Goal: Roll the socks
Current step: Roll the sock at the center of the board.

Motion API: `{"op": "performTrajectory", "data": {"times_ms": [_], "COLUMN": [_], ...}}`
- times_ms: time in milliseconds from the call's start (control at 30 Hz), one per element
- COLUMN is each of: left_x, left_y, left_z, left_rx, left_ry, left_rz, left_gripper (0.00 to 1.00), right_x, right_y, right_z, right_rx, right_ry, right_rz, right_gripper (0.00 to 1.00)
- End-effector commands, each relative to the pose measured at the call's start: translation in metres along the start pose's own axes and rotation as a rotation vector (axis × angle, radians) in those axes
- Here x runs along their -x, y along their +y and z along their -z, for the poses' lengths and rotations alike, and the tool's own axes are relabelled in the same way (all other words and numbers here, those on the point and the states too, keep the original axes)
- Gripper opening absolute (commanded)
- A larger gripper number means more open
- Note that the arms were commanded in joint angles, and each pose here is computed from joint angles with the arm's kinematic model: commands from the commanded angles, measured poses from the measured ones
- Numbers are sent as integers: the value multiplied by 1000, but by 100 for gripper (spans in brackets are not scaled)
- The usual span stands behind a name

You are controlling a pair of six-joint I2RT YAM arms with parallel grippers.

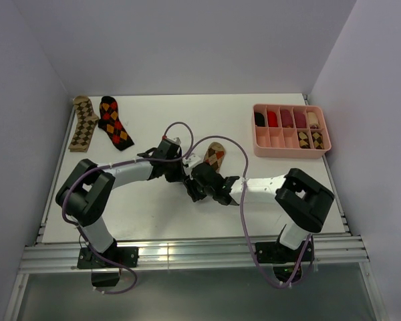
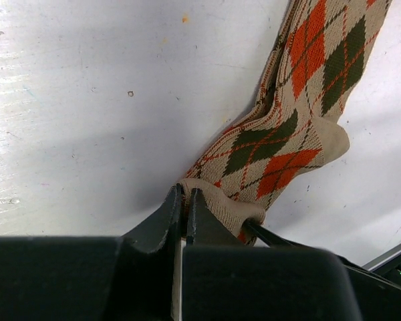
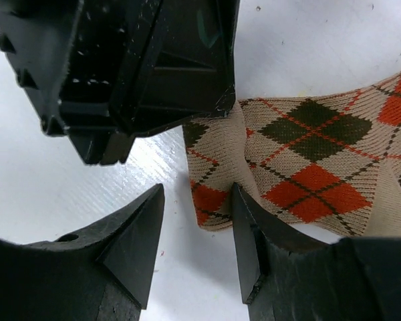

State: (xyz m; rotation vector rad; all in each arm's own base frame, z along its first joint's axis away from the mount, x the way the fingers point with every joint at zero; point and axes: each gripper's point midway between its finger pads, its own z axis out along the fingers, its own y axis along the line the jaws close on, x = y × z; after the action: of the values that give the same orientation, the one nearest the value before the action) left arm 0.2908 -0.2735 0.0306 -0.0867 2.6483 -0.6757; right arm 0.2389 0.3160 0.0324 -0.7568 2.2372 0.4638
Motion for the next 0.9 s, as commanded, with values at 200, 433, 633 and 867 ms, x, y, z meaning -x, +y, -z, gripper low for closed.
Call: {"op": "performTrajectory", "data": {"times_ms": [200,433,633,867], "left_x": [0,4,8,12], "left_y": [0,17,35,26], "left_z": [0,8,29,33], "left_rx": [20,71,84,27], "left_ry": [8,-30,-99,-109], "left_rz": [-19,56,138,132], "left_gripper": [1,1,7,14], "right_x": [-22,-46,-30,-19], "right_y": [-21,-16,31,44], "right_z": [-11,-14,-7,-8], "right_rx": [-159,-107,208,334], "right_ry": [58,132,159,163], "right_rz": [-12,-66,-169,-269], "right_gripper": [35,0,0,0]}}
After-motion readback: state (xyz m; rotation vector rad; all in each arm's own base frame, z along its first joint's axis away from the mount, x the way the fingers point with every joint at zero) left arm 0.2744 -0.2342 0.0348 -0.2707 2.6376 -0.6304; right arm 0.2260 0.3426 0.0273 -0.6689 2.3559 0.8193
